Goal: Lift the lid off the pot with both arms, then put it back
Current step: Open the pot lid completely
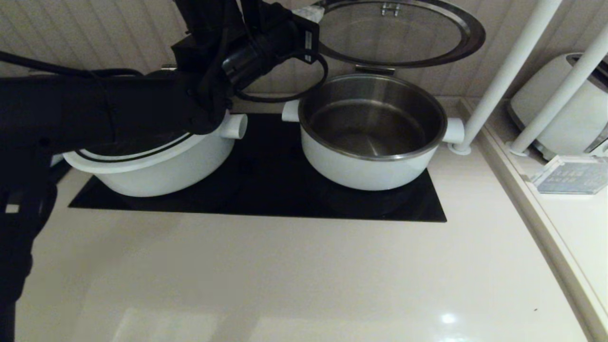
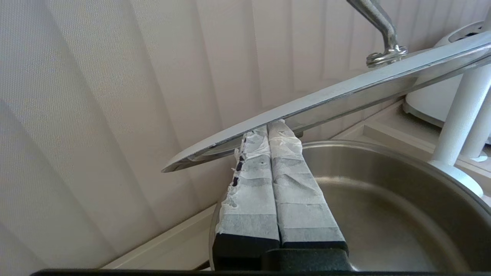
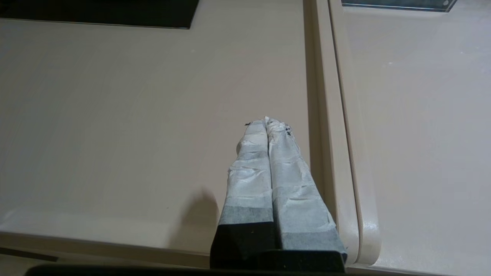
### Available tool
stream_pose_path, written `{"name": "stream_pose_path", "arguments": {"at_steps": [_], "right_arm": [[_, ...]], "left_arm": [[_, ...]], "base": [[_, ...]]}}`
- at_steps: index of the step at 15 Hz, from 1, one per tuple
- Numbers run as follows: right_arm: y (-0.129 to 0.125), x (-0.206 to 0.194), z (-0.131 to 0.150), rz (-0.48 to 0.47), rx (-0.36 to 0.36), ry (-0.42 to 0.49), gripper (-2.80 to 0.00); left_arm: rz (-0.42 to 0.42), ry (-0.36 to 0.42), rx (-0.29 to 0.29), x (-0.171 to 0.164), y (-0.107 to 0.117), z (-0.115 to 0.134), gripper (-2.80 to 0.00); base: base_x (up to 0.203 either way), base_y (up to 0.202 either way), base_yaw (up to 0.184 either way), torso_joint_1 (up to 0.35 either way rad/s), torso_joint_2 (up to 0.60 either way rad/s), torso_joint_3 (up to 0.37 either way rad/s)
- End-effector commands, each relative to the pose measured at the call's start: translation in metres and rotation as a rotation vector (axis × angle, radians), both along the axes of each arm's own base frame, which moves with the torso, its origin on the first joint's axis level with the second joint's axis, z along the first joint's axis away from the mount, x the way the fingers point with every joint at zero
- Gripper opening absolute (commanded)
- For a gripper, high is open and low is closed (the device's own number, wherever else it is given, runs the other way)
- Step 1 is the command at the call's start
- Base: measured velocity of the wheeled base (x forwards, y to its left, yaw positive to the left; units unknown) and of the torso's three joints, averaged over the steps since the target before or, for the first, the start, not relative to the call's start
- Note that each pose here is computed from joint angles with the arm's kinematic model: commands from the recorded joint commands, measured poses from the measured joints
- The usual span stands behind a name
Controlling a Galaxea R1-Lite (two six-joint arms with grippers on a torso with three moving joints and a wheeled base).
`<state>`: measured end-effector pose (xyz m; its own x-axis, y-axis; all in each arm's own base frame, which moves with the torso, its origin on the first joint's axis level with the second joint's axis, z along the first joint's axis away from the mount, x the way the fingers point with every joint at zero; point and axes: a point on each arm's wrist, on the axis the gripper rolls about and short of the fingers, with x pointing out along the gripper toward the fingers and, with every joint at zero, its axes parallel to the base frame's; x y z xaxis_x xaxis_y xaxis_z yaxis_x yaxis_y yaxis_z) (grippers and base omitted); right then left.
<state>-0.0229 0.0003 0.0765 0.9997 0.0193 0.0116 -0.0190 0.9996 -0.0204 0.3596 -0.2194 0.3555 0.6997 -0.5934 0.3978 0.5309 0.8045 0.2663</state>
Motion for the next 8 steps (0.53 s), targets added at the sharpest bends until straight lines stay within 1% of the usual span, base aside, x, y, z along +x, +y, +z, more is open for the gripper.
{"name": "stream_pose_path", "arguments": {"at_steps": [1,6,8], "right_arm": [[0.000,0.000,0.000,0.001,-0.001,0.001,-2.80],[0.000,0.000,0.000,0.001,0.000,0.001,-2.80],[0.000,0.000,0.000,0.001,-0.001,0.001,-2.80]], "left_arm": [[0.000,-0.016,-0.008,-0.004,0.002,0.006,-2.80],[0.005,-0.031,-0.008,-0.012,0.008,0.015,-2.80],[0.013,-0.045,0.003,-0.016,0.010,0.018,-2.80]], "base": [[0.000,0.000,0.000,0.000,0.00,0.000],[0.000,0.000,0.000,0.000,0.00,0.000],[0.000,0.000,0.000,0.000,0.00,0.000]]}}
